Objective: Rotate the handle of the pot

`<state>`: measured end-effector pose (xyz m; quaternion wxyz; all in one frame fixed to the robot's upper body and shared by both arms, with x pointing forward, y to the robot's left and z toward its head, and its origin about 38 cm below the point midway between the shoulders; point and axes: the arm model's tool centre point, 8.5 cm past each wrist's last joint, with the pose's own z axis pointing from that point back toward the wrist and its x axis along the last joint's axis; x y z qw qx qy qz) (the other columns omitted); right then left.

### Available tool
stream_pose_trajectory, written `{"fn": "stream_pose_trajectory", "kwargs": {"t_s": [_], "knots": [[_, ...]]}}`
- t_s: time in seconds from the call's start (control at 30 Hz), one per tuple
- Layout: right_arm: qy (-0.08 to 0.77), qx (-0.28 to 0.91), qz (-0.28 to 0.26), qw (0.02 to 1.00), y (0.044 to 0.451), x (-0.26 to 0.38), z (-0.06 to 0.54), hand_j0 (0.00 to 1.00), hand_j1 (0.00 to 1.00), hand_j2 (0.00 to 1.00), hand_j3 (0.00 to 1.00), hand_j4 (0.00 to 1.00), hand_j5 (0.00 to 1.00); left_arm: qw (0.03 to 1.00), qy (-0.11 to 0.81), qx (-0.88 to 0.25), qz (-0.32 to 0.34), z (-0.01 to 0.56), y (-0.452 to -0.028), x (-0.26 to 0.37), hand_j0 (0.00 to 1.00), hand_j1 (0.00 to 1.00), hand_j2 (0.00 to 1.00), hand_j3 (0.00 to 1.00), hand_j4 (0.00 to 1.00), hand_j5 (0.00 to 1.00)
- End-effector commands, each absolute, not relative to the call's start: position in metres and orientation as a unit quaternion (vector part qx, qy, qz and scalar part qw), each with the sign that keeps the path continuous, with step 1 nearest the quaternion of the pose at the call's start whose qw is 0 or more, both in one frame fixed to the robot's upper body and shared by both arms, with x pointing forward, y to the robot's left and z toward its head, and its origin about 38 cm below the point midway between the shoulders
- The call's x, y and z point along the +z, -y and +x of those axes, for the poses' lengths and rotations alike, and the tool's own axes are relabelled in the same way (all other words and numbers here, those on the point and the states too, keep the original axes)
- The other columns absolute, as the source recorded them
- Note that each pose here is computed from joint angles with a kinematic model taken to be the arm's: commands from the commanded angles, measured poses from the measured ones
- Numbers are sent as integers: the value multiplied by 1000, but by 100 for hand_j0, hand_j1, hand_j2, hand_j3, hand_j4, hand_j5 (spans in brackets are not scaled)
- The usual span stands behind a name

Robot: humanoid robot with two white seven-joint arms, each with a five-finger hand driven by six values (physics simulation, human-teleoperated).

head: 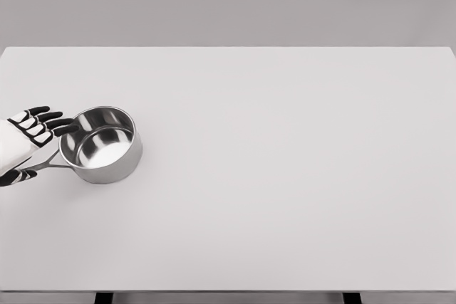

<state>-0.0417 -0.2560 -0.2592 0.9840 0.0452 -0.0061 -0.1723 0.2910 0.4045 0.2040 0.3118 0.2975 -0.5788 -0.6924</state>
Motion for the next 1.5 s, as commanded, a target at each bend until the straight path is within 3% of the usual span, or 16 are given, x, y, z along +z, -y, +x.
{"fn": "stream_pose_trajectory", "kwargs": {"t_s": [0.0,0.7,1.47], "knots": [[6,-172,45,984,256,-259,-42,100,100,100,100,100,100,312,580,-691,298,291,-405,205,100,100,100,100,100,100],[6,-172,45,984,256,-259,-42,100,100,100,100,100,100,331,582,-685,287,286,-404,189,100,100,100,100,100,100],[6,-172,45,984,256,-259,-42,100,100,100,100,100,100,356,567,-673,315,304,-432,188,100,100,100,100,100,100]]}}
